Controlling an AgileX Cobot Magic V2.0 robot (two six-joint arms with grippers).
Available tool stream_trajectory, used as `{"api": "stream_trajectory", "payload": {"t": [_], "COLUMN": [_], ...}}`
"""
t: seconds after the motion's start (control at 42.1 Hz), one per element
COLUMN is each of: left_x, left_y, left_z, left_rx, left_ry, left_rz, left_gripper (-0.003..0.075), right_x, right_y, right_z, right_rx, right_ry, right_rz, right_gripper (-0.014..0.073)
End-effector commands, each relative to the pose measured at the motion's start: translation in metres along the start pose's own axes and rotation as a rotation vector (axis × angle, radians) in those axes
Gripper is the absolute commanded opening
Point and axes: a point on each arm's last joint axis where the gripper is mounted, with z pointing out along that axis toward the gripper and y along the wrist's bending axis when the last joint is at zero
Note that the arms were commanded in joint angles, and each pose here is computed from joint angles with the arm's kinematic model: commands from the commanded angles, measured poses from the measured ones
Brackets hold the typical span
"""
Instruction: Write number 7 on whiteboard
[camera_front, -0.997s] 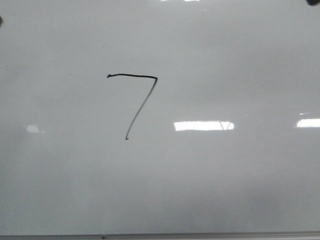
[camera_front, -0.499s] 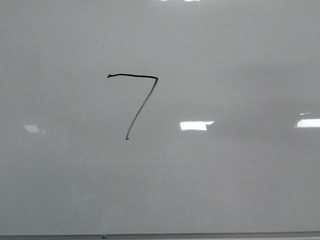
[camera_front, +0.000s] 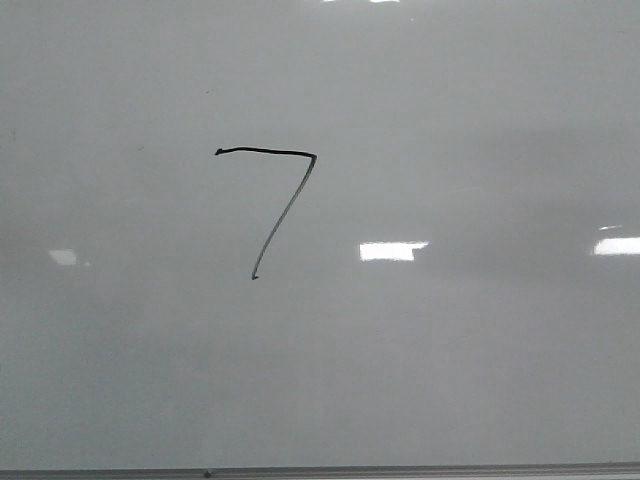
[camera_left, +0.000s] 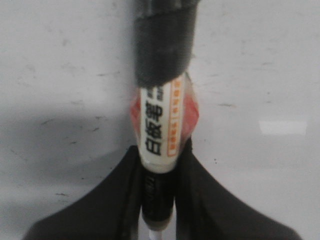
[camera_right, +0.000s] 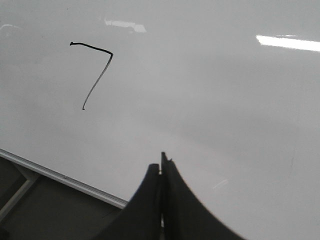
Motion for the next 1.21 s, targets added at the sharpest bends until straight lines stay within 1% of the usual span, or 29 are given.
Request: {"api": "stream_trajectory", "payload": {"t": [0.0,0.095,0.214,0.309,0.356,0.522,0.665,0.807,0.855,0.926,0.974,1.092,1.187], "left_x": [-0.021,-0.023,-0.023,-0.022,-0.022,-0.025,-0.03,-0.036,-0.036,-0.033,-0.029,-0.014,-0.002], "left_y": [0.002,0.002,0.002,0.002,0.002,0.002,0.003,0.002,0.0,-0.001,-0.001,-0.002,-0.002], "left_z": [-0.004,-0.004,-0.004,-0.005,-0.007,-0.025,-0.058,-0.105,-0.122,-0.145,-0.155,-0.186,-0.202], "left_rx": [-0.01,-0.011,-0.011,-0.01,-0.01,-0.011,-0.017,-0.018,-0.015,-0.013,-0.016,-0.024,-0.028], "left_ry": [-0.156,-0.173,-0.17,-0.154,-0.147,-0.135,-0.145,-0.222,-0.264,-0.327,-0.359,-0.472,-0.538], "left_rz": [-0.021,-0.021,-0.021,-0.021,-0.021,-0.021,-0.008,-0.013,-0.01,-0.004,-0.004,-0.005,-0.006], "left_gripper": [0.0117,0.02,0.0341,0.0421,0.0435,0.0437,0.0437,0.0437,0.0431,0.039,0.0349,0.0189,0.0055], "right_x": [-0.013,-0.013,-0.013,-0.013,-0.013,-0.013,-0.013,-0.013,-0.013,-0.013,-0.013,-0.013,-0.013], "right_y": [-0.002,-0.002,-0.002,-0.002,-0.002,-0.002,-0.002,-0.002,-0.002,-0.002,-0.002,-0.002,-0.002], "right_z": [-0.003,-0.003,-0.003,-0.003,-0.003,-0.003,-0.003,-0.003,-0.003,-0.003,-0.003,-0.003,-0.003], "right_rx": [0.028,0.028,0.028,0.028,0.028,0.028,0.029,0.029,0.029,0.028,0.028,0.028,0.028], "right_ry": [-0.081,-0.081,-0.081,-0.081,-0.081,-0.081,-0.082,-0.082,-0.082,-0.081,-0.081,-0.081,-0.081], "right_rz": [0.023,0.023,0.023,0.023,0.023,0.023,0.023,0.023,0.023,0.023,0.023,0.023,0.023], "right_gripper": [-0.0069,-0.0069,-0.0069,-0.0069,-0.0069,-0.0069,-0.0069,-0.0069,-0.0069,-0.0069,-0.0069,-0.0069,-0.0069]}}
